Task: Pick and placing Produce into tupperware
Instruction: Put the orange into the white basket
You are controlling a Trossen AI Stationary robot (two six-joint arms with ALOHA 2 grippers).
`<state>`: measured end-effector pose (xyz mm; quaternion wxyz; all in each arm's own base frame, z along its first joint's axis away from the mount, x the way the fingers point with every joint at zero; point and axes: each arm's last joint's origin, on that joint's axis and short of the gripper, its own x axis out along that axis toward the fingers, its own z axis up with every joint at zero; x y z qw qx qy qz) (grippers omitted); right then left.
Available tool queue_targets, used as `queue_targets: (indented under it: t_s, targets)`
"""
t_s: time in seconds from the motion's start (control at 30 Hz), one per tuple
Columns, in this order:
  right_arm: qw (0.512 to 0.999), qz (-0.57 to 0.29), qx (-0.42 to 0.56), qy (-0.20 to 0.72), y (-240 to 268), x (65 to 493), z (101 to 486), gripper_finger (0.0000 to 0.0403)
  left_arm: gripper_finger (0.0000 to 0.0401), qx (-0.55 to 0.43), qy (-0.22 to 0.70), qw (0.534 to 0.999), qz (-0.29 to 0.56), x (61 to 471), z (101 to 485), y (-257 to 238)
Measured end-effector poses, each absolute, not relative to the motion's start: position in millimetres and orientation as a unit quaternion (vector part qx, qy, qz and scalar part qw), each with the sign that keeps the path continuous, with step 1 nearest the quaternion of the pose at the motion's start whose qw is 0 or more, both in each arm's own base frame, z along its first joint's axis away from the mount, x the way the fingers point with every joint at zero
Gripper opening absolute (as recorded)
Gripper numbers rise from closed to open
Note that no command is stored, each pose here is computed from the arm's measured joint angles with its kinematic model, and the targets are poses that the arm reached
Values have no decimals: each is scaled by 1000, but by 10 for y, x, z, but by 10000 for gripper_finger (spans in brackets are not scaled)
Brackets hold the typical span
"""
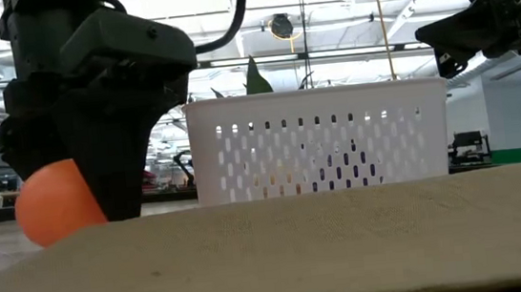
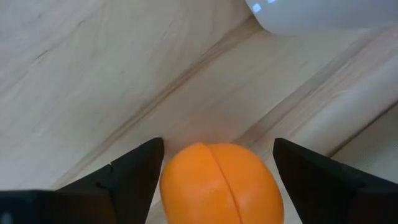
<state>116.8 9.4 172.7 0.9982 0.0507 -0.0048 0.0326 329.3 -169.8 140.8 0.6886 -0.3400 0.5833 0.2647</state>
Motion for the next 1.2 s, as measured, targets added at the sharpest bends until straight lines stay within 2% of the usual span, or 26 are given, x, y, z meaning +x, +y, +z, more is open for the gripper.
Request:
queue_targets:
  t_s: [0.13,0.37,0.47,1.2]
  targets:
    - [998,33,51,-5,94,1168,1727,0,284,-341,589,684,264,3286,1401,-1696]
    - [998,32,51,-4,93,1168,1725,0,209,-337,593,684,259,3284,1395,-1695]
    - [998,33,51,-3,94,1168,1725,0,193,-334,595,685,256,3284,1392,-1696]
    - [998,33,51,-5,94,1168,1727,0,205,-242,645,692,214,3456,1734,-1500]
